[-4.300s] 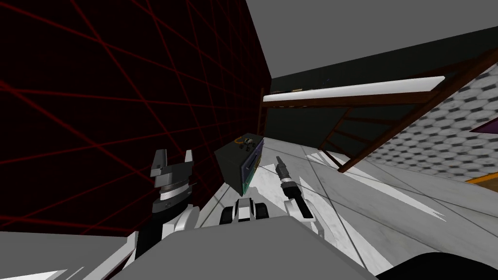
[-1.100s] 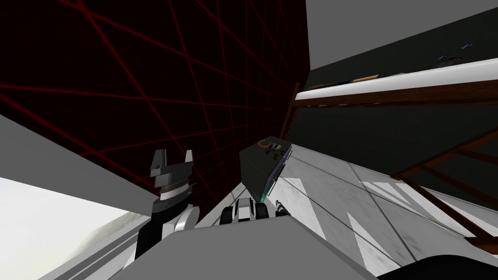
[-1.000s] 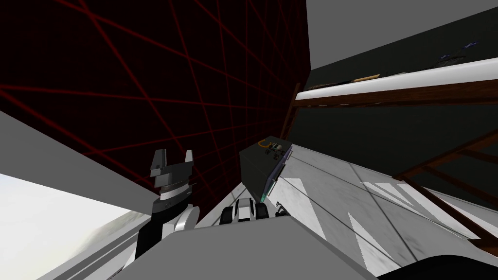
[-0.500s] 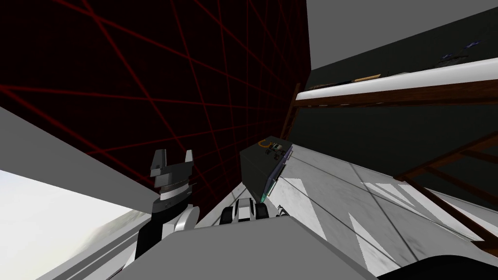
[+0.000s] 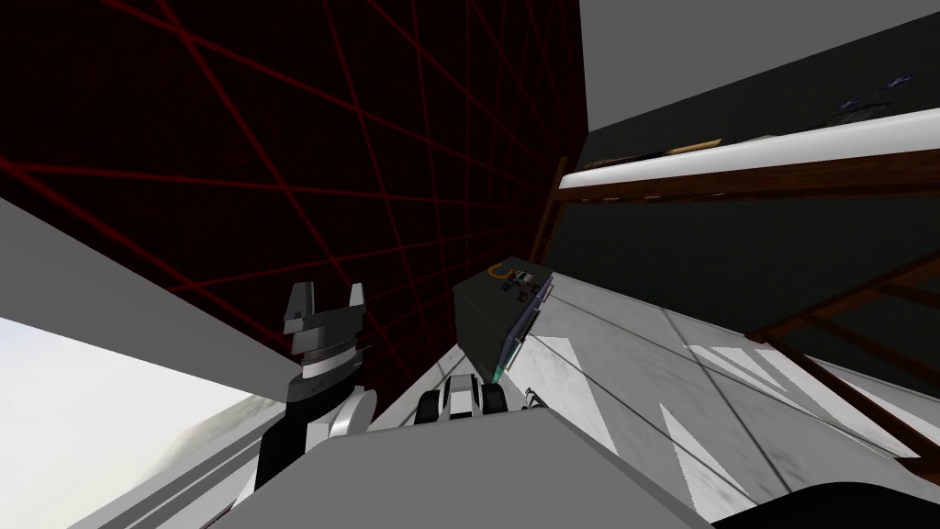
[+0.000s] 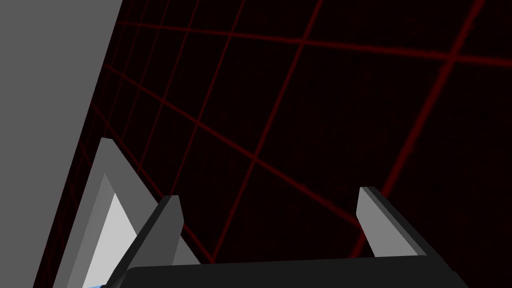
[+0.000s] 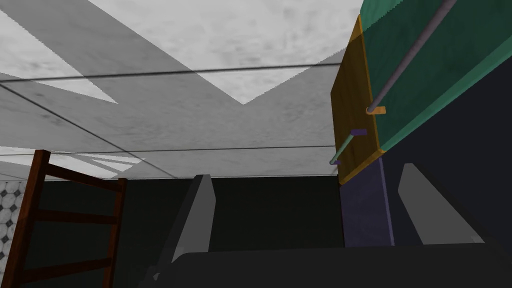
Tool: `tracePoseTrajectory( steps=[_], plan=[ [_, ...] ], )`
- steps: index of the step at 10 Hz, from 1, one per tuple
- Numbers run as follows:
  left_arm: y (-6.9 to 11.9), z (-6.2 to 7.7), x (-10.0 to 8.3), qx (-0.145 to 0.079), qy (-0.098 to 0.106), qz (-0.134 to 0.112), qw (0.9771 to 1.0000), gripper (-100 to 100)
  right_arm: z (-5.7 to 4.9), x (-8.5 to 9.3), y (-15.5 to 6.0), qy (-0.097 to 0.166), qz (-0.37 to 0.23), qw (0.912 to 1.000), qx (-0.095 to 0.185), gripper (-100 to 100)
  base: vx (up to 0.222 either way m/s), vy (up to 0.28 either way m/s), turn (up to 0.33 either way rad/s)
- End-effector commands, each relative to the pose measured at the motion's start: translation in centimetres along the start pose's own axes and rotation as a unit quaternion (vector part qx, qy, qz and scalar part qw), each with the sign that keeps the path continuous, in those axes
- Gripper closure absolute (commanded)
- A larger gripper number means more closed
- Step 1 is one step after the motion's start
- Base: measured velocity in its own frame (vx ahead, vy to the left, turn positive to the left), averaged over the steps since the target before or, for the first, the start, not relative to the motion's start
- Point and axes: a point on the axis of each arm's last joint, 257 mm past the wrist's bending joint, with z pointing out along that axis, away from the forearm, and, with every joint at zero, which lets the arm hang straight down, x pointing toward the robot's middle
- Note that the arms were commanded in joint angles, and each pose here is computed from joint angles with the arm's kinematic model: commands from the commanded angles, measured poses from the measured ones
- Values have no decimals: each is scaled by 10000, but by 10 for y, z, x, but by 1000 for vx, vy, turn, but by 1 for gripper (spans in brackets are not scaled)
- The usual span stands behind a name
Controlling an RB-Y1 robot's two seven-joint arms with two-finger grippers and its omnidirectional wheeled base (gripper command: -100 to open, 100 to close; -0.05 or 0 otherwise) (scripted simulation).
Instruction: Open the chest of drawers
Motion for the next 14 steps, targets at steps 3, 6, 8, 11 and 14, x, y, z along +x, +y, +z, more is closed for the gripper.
tracePoseTrajectory(
  steps=[3,6,8,11,14],
  plan=[
    [0,0,0,0,0,0,10000,0,5,-19,-18,-351,-880,9948,368,-100,-7,27,32],
    [0,0,0,0,0,0,10000,0,8,-36,-31,-615,-1517,9844,649,-100,-8,24,34],
    [0,0,0,0,0,0,10000,0,9,-48,-39,-795,-1945,9740,849,-100,-7,40,40],
    [0,0,0,0,0,0,10000,0,10,-60,-46,-962,-2342,9618,1042,-100,5,46,56],
    [0,0,0,0,0,0,10000,0,10,-78,-55,-1188,-2872,9413,1314,-100,66,82,132]
  ],
)
